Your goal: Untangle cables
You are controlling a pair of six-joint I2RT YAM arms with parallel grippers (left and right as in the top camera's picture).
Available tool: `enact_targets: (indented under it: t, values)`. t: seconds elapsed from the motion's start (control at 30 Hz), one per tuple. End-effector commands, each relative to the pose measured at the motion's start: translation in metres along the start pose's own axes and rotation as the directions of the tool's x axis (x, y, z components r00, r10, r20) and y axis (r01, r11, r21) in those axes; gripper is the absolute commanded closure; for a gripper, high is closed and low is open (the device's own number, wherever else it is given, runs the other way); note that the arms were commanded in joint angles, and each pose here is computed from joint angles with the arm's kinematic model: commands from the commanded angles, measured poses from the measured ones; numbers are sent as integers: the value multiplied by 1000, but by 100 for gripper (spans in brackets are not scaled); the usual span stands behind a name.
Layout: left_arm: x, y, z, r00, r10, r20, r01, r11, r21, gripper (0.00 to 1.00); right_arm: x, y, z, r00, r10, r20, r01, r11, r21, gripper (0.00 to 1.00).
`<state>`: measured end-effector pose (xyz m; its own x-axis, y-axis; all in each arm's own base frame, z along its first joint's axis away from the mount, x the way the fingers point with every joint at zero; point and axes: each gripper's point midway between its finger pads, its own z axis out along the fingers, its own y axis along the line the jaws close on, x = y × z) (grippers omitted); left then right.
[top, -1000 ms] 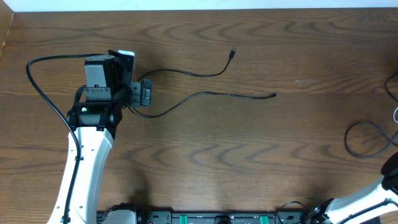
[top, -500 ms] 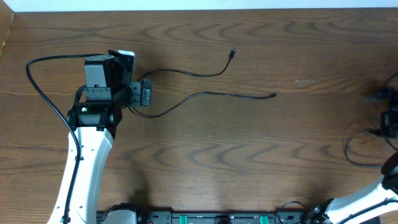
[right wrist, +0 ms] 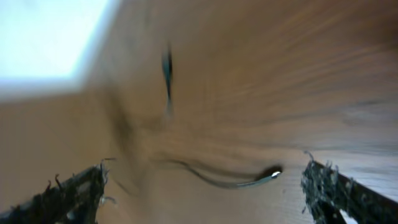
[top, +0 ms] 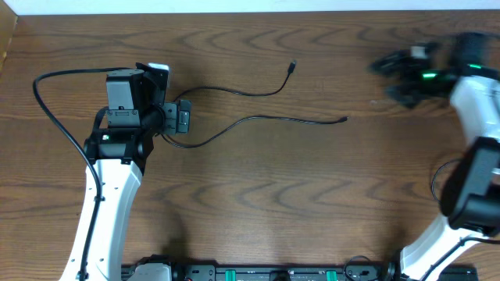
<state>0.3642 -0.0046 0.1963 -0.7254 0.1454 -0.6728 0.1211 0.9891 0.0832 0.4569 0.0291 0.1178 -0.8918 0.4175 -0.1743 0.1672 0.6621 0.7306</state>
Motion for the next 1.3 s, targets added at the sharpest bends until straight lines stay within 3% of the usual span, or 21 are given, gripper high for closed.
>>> enact_targets:
  t: [0.0, 0.07, 0.17, 0.27, 0.37, 0.5, 0.63, 0.73, 0.8, 0.93, 1.1, 1.27]
  values:
    - [-6, -1, -2, 1000, -2, 14, 2, 1000, 6, 0, 29, -16, 30, 819, -538, -202, 574, 785, 233, 1]
    - [-6, -1, -2, 1000, -2, 15, 2, 1000, 6, 0, 44, -23, 39, 693, -627, -355, 720, 615, 321, 1]
    - [-8, -1, -2, 1000, 4, 23, -4, 1000, 4, 0, 60, -12, 54, 461, -714, -527, 886, 333, 323, 1]
    - [-11, 0, -2, 998, 49, 33, -49, 999, 1, 0, 71, 12, 73, 305, -765, -567, 945, 170, 279, 1]
    - [-17, 2, 5, 994, 96, 54, -95, 995, -14, 0, 76, 37, 90, 231, -799, -555, 954, 75, 289, 1]
    - [-14, -1, 36, 983, 183, 23, -184, 983, 9, 2, 91, 62, 103, 254, -817, -518, 938, 77, 339, 1]
    - [17, -49, 74, 957, 291, -10, -274, 911, 307, 0, 111, 103, 110, 272, -865, -421, 928, 120, 353, 1]
    - [34, -72, 89, 965, 259, -41, -215, 871, 442, 1, 124, 152, 111, 220, -933, -284, 945, 131, 301, 1]
    - [41, -76, 96, 968, 243, -68, -184, 864, 468, 1, 134, 181, 112, 178, -964, -197, 960, 125, 252, 1]
    - [34, -61, 102, 964, 259, -59, -218, 900, 378, 1, 154, 206, 125, 66, -990, -125, 987, 46, 154, 1]
    - [-32, -28, 74, 950, 279, 142, -299, 944, 142, 1, 193, 188, 155, -25, -987, -160, 999, -19, -35, 1]
    - [-111, 3, -3, 874, 253, 415, -232, 968, -101, 1, 189, 145, 179, -264, -927, -266, 964, -247, -96, 2]
